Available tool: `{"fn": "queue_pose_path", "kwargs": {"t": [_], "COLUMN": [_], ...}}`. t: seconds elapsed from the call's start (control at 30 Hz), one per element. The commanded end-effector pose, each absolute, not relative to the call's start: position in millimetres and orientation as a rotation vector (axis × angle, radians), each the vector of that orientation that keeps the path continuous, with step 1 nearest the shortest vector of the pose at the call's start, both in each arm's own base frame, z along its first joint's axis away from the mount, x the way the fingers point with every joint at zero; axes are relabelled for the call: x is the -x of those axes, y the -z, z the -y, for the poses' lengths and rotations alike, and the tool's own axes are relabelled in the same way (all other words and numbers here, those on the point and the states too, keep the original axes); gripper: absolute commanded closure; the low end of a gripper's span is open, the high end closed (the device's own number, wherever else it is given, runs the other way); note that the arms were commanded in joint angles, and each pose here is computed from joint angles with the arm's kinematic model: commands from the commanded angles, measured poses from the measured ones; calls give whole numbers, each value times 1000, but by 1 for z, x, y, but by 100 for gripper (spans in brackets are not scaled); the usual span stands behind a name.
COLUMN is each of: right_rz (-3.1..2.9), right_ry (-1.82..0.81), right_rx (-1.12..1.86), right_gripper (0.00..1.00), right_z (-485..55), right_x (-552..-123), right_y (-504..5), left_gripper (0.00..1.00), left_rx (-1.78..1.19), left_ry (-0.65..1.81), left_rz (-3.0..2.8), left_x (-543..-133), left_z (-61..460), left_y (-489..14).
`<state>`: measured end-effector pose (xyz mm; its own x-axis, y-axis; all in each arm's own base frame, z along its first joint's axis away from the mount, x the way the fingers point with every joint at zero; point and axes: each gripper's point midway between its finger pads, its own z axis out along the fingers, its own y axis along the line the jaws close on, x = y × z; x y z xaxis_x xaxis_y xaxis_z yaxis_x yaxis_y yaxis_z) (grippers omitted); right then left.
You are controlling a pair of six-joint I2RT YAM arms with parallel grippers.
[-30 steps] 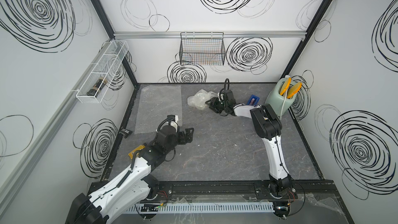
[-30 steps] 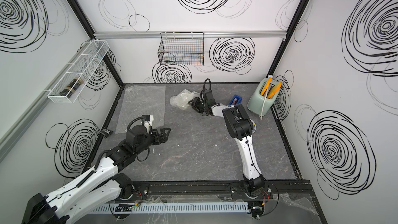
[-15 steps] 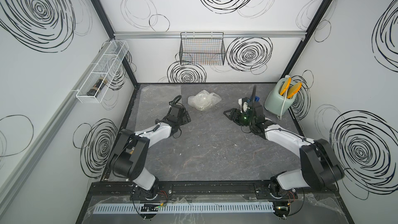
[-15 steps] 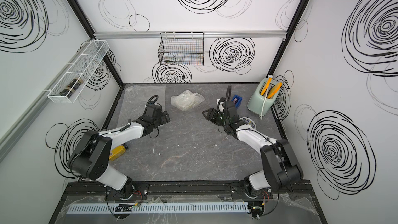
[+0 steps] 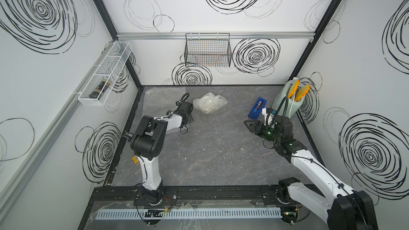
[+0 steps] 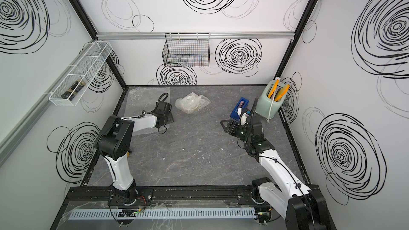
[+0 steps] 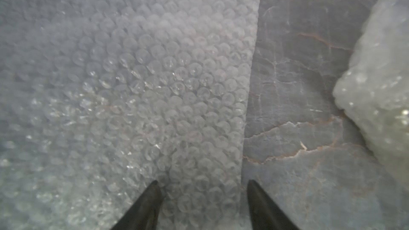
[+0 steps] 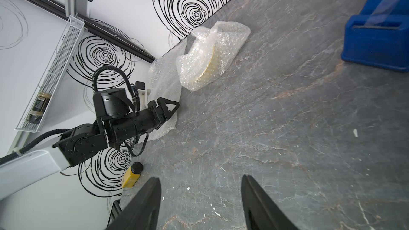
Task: Wrap bowls in bubble wrap
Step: Move the bubble wrap to the center of the board.
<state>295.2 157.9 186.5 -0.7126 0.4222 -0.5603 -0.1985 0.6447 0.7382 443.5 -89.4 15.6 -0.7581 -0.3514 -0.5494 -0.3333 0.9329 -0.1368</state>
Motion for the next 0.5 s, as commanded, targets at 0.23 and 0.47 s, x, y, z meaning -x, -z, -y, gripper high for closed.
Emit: {"fn": "queue_pose_path", "kwargs": {"t": [0.23,0.47], "right_rz": [-2136,-2138], "right_ry": [-1084,-1100], "right_rx": [-213,-225], "right_gripper": [37,37], "right_z": [-142,-137], "right_x": [-296,-298], "right_y": [-175,-173], "left_gripper": [93,100], "left_rx": [372,135], "left_ry": [14,143], "left_rz": [-2634,-2674], "left_x": [-360,-269], "left_z": [105,164], "left_y": [0,0]}}
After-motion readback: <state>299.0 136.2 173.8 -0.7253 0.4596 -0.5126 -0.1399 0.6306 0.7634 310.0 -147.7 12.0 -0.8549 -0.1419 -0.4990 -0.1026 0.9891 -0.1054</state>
